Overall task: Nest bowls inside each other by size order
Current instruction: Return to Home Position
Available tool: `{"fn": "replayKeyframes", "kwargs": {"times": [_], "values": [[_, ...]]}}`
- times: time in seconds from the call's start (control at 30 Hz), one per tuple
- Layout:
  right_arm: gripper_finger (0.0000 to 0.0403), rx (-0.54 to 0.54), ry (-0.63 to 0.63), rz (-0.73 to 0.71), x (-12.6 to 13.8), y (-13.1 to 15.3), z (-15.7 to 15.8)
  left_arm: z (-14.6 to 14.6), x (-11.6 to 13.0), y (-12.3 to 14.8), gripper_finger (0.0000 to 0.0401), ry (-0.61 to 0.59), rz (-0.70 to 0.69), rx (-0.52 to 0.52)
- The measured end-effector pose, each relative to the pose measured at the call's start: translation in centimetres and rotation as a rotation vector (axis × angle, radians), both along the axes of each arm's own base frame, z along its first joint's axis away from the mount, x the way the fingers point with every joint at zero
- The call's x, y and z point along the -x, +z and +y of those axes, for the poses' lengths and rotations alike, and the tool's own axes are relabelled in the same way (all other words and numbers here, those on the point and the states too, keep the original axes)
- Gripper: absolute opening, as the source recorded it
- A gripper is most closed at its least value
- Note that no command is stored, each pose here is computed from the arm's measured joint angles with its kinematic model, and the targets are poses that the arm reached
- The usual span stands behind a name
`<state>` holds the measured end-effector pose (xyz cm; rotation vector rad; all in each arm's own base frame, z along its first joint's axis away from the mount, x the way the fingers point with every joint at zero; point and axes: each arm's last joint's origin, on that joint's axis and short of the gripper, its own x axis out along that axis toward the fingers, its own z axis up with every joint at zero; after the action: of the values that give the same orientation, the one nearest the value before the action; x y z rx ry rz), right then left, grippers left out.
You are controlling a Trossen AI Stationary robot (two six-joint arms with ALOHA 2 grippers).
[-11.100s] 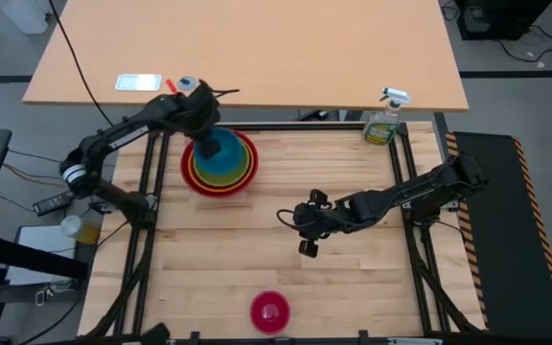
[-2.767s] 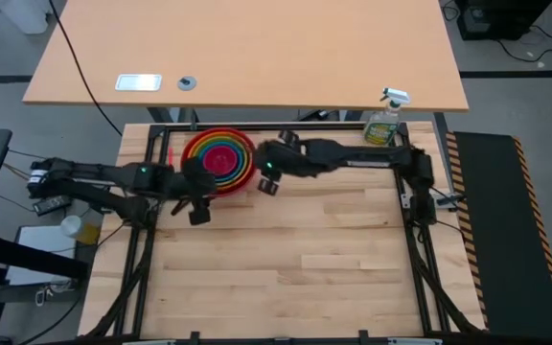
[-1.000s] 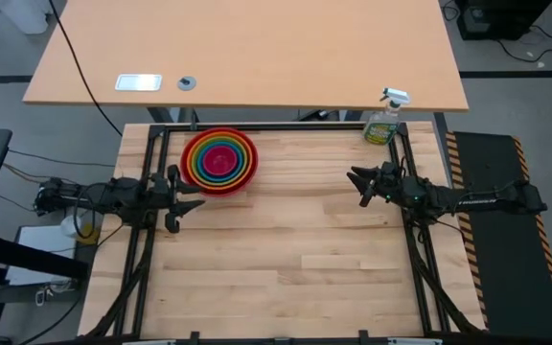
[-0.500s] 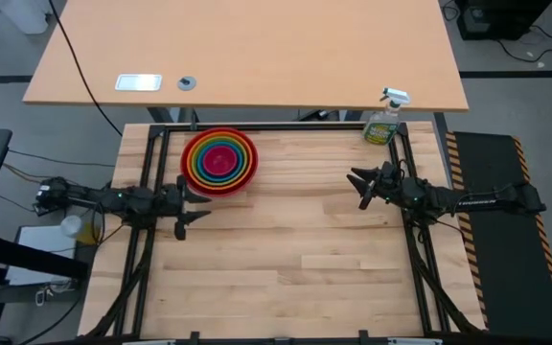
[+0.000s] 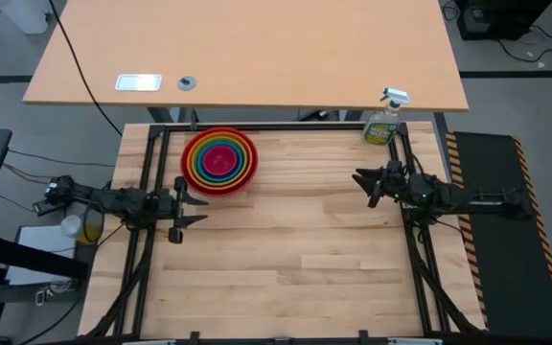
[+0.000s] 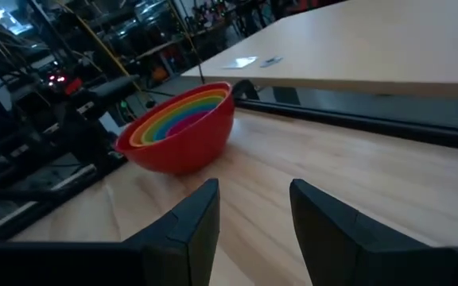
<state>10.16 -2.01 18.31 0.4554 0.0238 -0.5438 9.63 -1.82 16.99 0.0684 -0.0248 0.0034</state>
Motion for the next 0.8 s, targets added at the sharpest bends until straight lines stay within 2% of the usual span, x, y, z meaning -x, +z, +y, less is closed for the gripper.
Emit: {"fn": "replayKeyframes", "kwargs": {"times": [0.2, 0.33, 0.5, 0.8], "values": [[0.0163, -0.001, -0.001, 0.032, 0.56, -0.35, 0.04, -0.08, -0.01, -0.03, 0.0171, -0.007, -0.009, -0.037], [0.0164, 0.007, 0.000, 0.045, 0.50, -0.41, 0.03, -0.10, -0.07, -0.13, 0.0172, -0.008, 0.002, 0.019], [0.0164, 0.088, 0.013, 0.096, 0.47, -0.44, 0.02, -0.10, -0.07, -0.14, 0.0172, -0.011, 0.003, 0.131], [0.0164, 0.082, 0.014, 0.092, 0.47, -0.43, 0.03, -0.10, -0.07, -0.15, 0.0172, -0.011, 0.004, 0.138]]}}
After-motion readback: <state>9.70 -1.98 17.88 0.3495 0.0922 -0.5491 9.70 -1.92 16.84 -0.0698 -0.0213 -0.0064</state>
